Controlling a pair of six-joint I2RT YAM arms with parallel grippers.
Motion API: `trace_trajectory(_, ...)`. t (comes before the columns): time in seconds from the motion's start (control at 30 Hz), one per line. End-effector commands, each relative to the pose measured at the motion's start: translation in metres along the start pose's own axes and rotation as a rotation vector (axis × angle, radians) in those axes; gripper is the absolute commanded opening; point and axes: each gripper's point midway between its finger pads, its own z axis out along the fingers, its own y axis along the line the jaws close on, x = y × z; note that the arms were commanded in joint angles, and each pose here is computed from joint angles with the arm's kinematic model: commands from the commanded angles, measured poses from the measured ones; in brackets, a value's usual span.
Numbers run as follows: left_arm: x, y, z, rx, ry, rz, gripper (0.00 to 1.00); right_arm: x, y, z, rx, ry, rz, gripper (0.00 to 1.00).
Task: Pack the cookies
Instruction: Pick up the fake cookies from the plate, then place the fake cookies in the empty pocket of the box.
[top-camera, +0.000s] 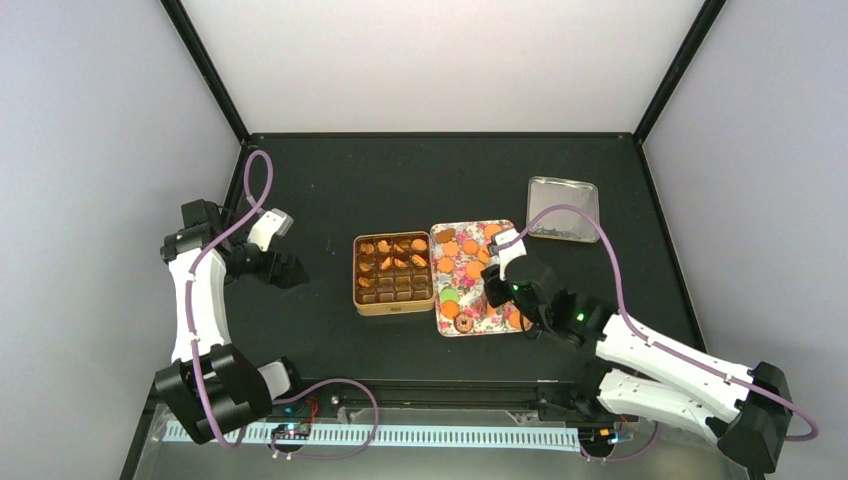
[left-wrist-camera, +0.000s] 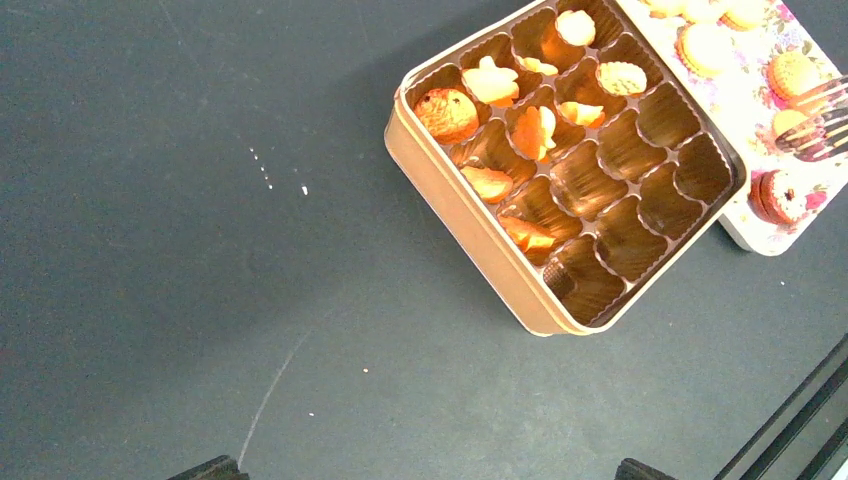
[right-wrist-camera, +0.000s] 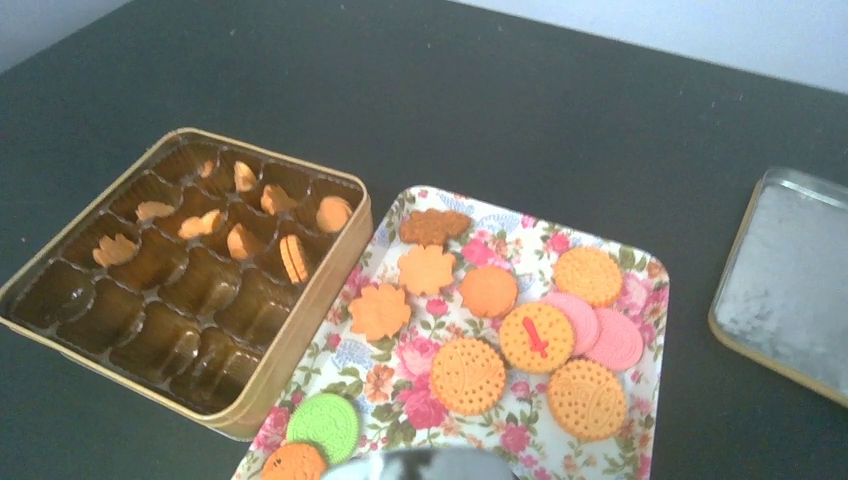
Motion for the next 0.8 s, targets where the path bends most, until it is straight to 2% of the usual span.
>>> trace_trajectory(0.0, -0.011, 0.001, -0.008, -0.01, -0.03, 0.03, 0.99, -0.052, 0.001, -0.018, 0.012, -0.108, -0.011, 0.06)
trace_trajectory(0.23, -0.007, 0.001, -0.006, -0.009, -0.022, 0.017, 0.99, -0.119, 0.04, -0.023, -0.129, -0.189, -0.038, 0.06)
trace_trajectory(0.43, -0.005, 0.004, -0.006, -0.021, -0.009, 0.002, 0.99, -0.156, 0.105, 0.013, -0.317, -0.186, -0.052, 0.07)
trace_trajectory(0.57, -0.005, 0.004, -0.006, -0.025, -0.003, 0.002, 0.99, -0.159, 0.148, 0.05, -0.385, -0.148, -0.089, 0.07)
trace_trajectory(0.77, -0.004, 0.005, -0.006, -0.027, 0.003, 0.0, 0.99, -0.151, 0.181, 0.089, -0.431, -0.096, -0.103, 0.07)
